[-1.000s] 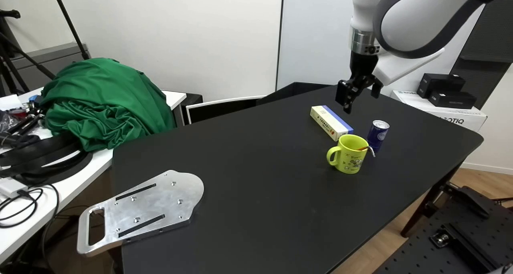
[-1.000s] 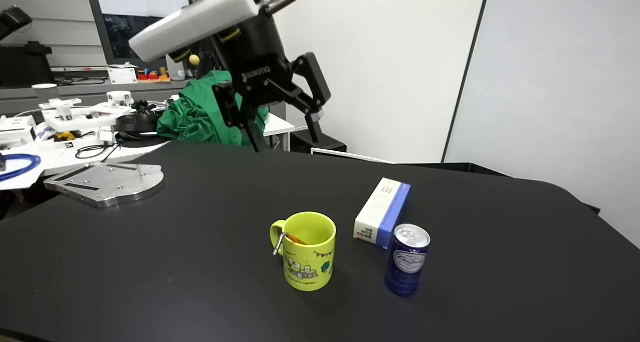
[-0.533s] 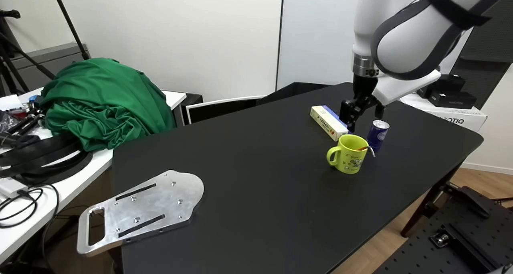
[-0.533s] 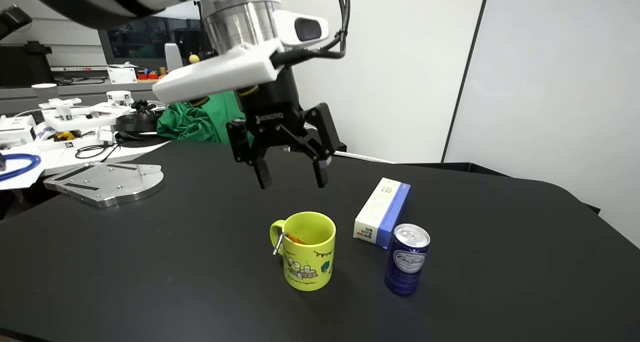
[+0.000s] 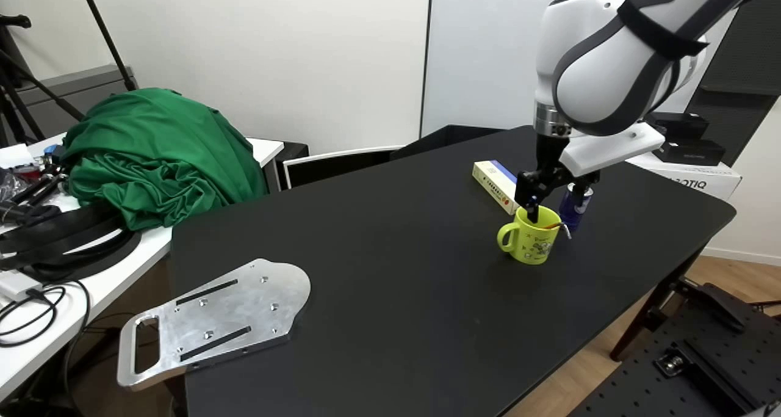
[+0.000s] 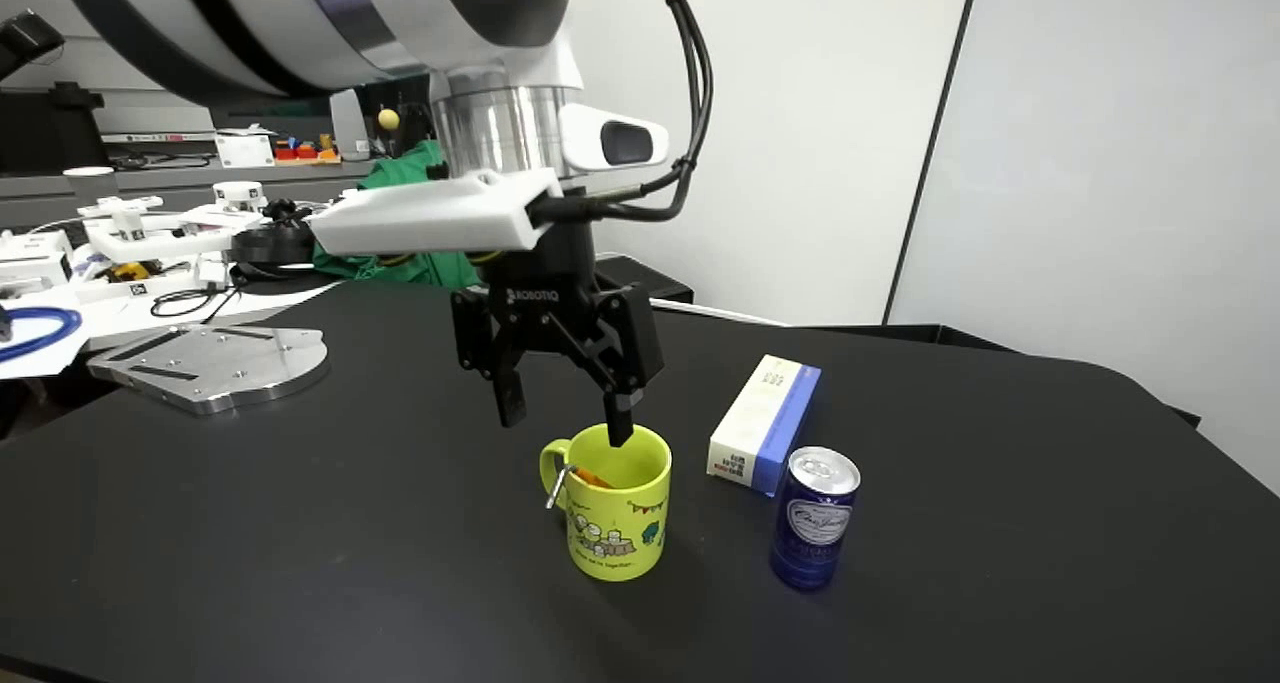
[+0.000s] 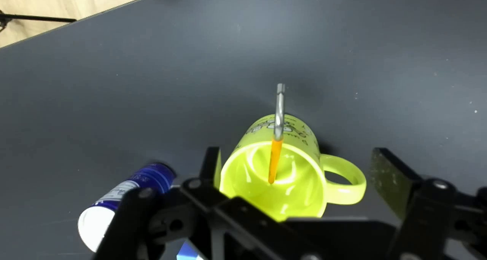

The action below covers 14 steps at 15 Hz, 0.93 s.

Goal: Take the Allen key out of the mug and put it on the table

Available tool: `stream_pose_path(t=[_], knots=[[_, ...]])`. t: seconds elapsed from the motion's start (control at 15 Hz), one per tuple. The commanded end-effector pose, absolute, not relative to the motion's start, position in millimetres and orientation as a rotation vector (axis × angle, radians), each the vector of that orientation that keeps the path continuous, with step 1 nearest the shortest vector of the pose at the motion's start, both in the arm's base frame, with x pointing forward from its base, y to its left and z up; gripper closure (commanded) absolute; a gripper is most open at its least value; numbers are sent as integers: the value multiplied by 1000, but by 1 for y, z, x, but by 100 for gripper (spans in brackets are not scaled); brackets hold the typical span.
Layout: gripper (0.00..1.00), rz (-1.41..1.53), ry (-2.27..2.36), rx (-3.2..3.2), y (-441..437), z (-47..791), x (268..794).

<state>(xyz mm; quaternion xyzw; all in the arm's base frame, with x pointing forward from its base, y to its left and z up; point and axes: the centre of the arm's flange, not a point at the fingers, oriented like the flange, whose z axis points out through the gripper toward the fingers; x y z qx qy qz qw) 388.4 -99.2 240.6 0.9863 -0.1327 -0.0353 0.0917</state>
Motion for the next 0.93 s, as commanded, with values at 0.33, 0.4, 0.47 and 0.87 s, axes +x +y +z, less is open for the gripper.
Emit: stream_pose_path(t=[0.33,0.4,0.47,0.87], knots=[[0,-182,-503,2977,-114,223,398],[0,-186,-515,2978,-115,221,398],[0,-191,-523,2980,-116,220,398],[0,-211,-545,2980,-121,212,396]])
